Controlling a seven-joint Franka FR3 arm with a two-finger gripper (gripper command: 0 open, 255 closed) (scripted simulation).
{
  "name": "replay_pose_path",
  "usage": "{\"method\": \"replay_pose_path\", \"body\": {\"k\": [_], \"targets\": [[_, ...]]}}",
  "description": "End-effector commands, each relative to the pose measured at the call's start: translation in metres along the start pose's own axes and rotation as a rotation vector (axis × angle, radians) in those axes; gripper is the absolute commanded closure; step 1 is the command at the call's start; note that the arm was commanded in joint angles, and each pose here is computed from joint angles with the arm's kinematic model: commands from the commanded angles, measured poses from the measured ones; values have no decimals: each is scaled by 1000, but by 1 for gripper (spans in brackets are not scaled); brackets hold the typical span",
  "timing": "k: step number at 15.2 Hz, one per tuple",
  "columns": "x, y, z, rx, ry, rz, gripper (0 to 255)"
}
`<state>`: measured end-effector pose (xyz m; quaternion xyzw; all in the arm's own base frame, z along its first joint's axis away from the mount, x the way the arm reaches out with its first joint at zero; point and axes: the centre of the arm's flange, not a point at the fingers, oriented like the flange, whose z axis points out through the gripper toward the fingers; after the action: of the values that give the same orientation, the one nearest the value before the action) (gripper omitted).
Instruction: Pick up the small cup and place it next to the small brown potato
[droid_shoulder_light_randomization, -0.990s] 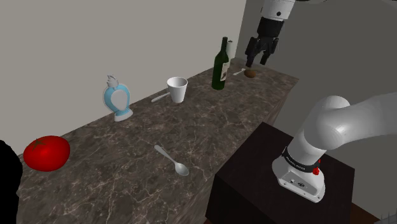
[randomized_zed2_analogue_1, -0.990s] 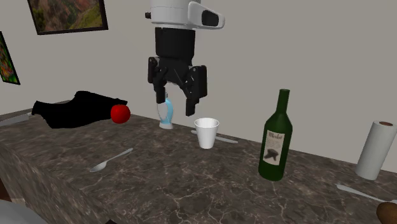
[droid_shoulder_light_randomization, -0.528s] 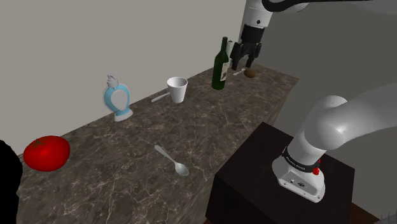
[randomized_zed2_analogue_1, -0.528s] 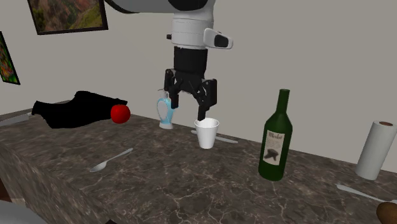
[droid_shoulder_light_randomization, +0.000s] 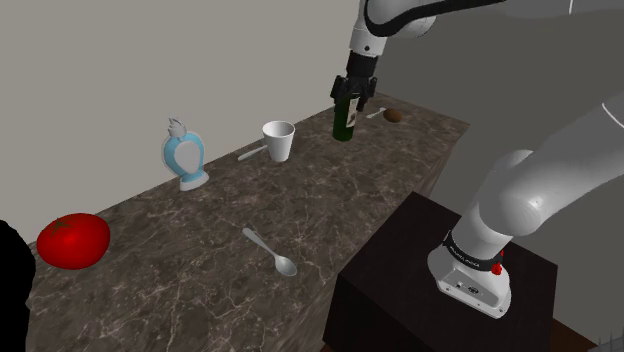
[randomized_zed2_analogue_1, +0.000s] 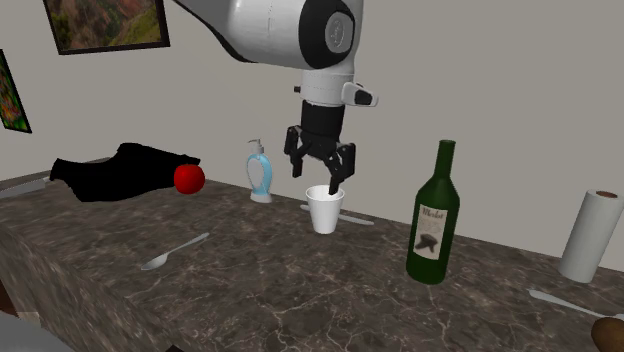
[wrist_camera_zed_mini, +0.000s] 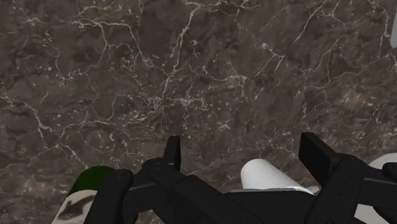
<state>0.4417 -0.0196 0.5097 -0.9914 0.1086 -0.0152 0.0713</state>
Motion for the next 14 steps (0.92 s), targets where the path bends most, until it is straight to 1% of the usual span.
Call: {"method": "replay_pose_path", "body": {"k": [1, 14], "targets": [[26, -5, 19, 7, 2, 1, 0], [170, -30, 105, 53, 5, 8, 0]]}}
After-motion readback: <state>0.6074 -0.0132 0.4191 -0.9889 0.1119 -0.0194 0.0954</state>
